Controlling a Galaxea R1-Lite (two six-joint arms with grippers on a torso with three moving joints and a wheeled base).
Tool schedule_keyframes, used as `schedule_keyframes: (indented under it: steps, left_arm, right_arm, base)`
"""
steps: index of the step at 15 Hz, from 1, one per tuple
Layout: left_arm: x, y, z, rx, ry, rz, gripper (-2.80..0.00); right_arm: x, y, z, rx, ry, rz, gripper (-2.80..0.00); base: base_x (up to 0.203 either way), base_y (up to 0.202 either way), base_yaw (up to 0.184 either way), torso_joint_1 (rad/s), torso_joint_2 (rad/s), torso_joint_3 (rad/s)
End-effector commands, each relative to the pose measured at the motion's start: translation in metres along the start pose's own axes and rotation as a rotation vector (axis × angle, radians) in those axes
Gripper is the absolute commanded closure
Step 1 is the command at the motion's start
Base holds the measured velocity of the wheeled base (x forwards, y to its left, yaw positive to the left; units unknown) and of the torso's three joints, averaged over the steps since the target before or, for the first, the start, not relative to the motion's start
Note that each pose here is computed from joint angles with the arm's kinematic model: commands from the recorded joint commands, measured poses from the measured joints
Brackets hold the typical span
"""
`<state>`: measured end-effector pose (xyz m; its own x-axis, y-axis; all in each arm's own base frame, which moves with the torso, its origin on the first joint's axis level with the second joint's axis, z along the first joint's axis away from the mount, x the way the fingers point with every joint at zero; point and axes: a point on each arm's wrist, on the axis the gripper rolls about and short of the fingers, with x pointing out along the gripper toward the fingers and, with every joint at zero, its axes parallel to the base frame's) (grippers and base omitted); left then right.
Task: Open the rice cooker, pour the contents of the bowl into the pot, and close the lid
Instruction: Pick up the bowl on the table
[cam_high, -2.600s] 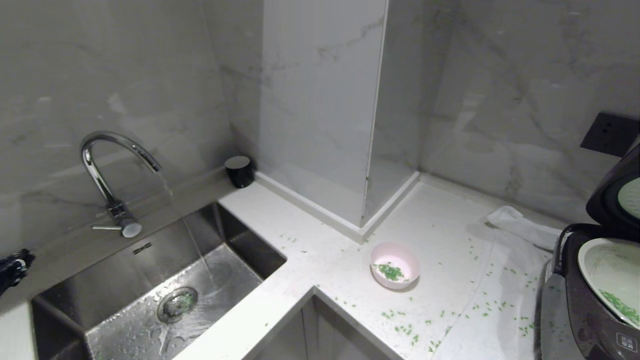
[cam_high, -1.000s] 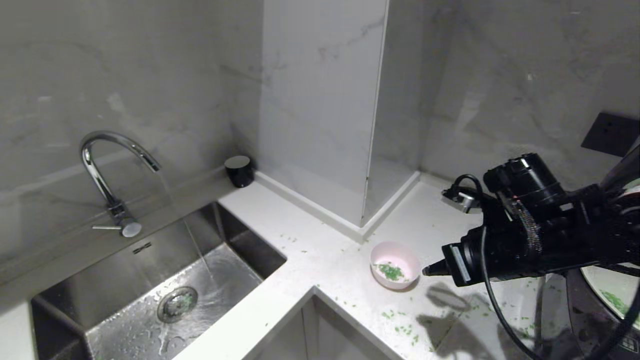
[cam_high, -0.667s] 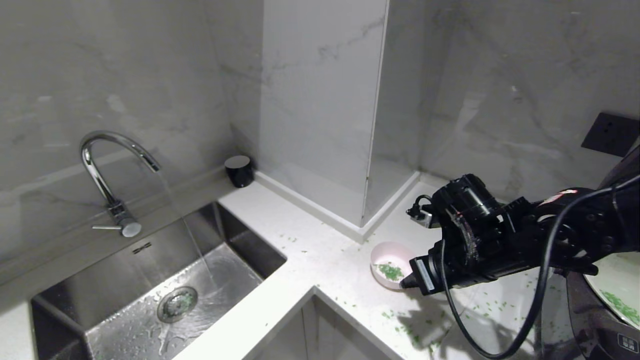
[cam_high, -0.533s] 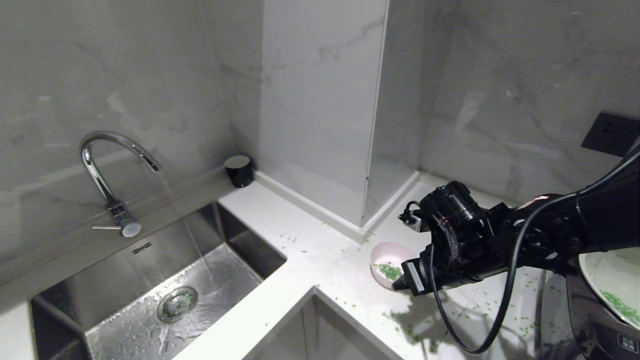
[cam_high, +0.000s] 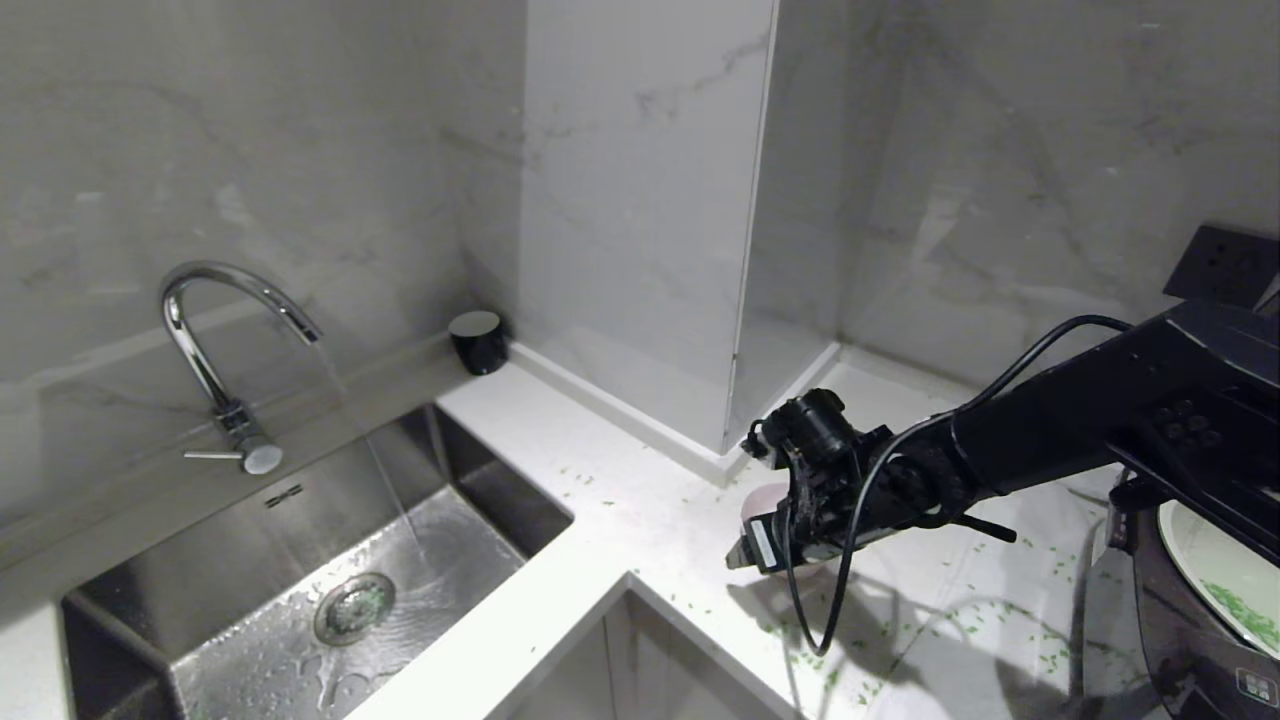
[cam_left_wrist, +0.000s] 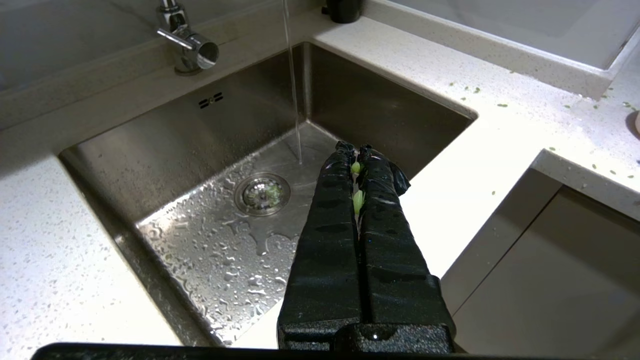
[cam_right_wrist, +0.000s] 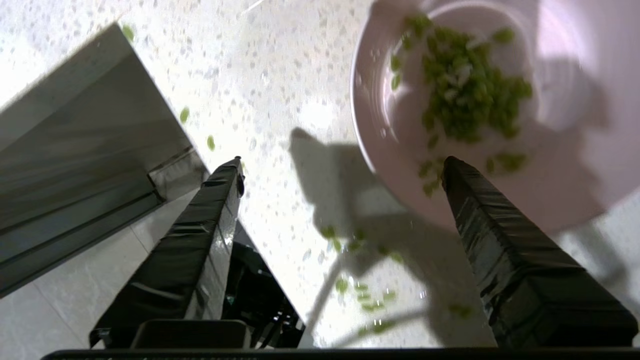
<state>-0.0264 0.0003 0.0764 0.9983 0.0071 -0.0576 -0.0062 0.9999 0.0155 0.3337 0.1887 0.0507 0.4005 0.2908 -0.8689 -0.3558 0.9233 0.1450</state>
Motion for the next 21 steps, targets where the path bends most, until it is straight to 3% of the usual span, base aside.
schedule_keyframes:
  steps: [1, 14, 21]
  left_arm:
    - [0.000, 0.000, 0.000, 0.000, 0.001, 0.001, 0.00]
    - [0.000, 0.000, 0.000, -0.003, -0.001, 0.005, 0.00]
    - [0.000, 0.000, 0.000, -0.003, 0.001, 0.005, 0.00]
  right_arm:
    - [0.023, 0.000, 0.006, 0.001, 0.012, -0.007, -2.80]
    - [0.050, 0.014, 0.032, 0.043, -0.043, 0.030, -2.80]
    - [0.040, 0.038, 0.039, 0.036, -0.043, 0.076, -2.80]
  base:
    - [0.000, 0.000, 0.000, 0.000, 0.00, 0.000]
    - [0.000, 0.000, 0.000, 0.000, 0.00, 0.000]
    - [0.000, 0.000, 0.000, 0.000, 0.00, 0.000]
